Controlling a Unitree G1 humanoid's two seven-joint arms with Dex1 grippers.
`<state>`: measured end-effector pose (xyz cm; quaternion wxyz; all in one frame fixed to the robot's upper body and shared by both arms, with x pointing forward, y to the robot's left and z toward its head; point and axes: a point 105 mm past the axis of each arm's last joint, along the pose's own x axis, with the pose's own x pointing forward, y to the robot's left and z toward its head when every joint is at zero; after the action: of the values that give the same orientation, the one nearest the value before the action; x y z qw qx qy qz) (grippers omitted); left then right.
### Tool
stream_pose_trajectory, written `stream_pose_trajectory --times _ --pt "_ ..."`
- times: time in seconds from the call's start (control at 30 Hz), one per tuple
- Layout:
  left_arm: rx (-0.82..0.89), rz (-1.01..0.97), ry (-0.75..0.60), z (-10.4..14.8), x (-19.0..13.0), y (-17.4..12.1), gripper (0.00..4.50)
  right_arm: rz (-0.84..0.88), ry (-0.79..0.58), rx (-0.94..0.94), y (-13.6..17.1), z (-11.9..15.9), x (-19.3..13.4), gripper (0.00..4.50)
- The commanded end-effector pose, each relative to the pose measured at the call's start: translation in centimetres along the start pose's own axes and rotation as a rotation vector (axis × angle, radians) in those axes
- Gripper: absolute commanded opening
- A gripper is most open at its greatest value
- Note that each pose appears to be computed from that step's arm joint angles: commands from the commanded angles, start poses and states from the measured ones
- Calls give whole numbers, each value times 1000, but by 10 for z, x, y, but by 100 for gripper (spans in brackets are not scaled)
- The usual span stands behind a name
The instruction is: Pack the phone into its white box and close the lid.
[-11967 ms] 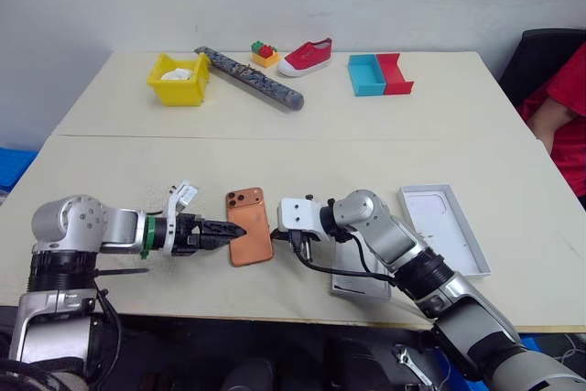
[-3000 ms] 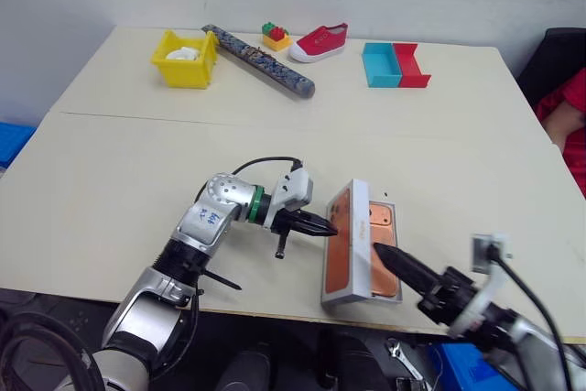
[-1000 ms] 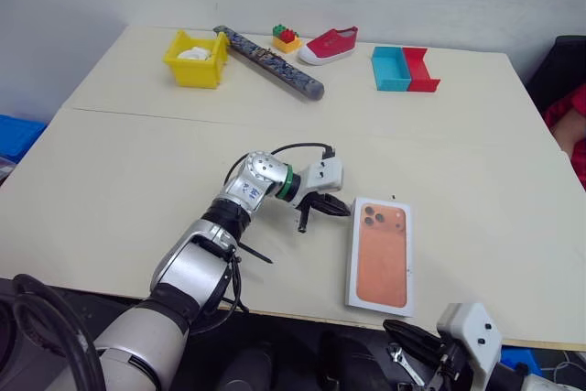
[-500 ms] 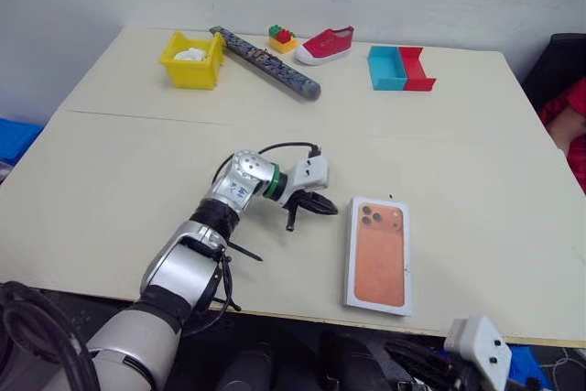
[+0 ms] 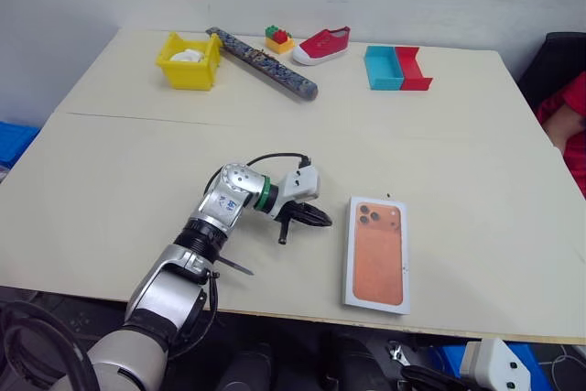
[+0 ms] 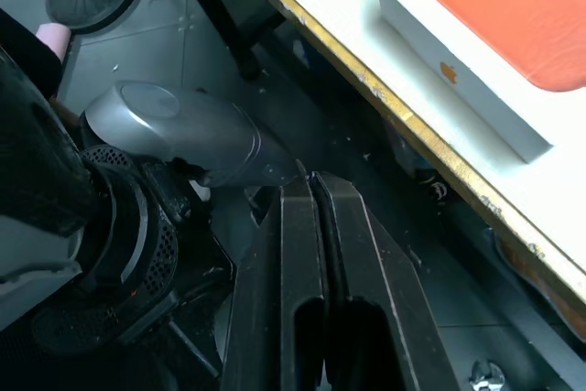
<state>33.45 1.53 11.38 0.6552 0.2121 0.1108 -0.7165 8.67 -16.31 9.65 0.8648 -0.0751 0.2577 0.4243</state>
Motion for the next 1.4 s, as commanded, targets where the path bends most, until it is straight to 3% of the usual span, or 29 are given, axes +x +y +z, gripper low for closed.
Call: stream_pose_trajectory --times 0.03,0.1,0.23,0.67,0.87,1.13,1.3,1.4 --pt "31 7 -32 12 -3 -2 0 9 -61 -72 -27 21 19 2" --pt "20 10 -32 10 -3 -4 0 -6 -88 -87 -74 42 55 2" --pt "0 23 -29 9 -2 -7 0 -5 -70 -70 -96 55 74 2" --pt "-12 36 -43 9 0 -6 0 121 -73 -71 -66 56 53 2" --pt "3 21 -49 13 7 -6 0 152 53 -96 -53 26 47 2" --pt "21 7 -49 18 15 -3 0 24 37 -84 -80 -5 61 2" --pt "25 4 -48 18 15 -2 0 -3 -53 -59 -97 7 67 2" --pt "27 4 -46 17 14 -1 0 58 -99 -42 -90 22 70 2"
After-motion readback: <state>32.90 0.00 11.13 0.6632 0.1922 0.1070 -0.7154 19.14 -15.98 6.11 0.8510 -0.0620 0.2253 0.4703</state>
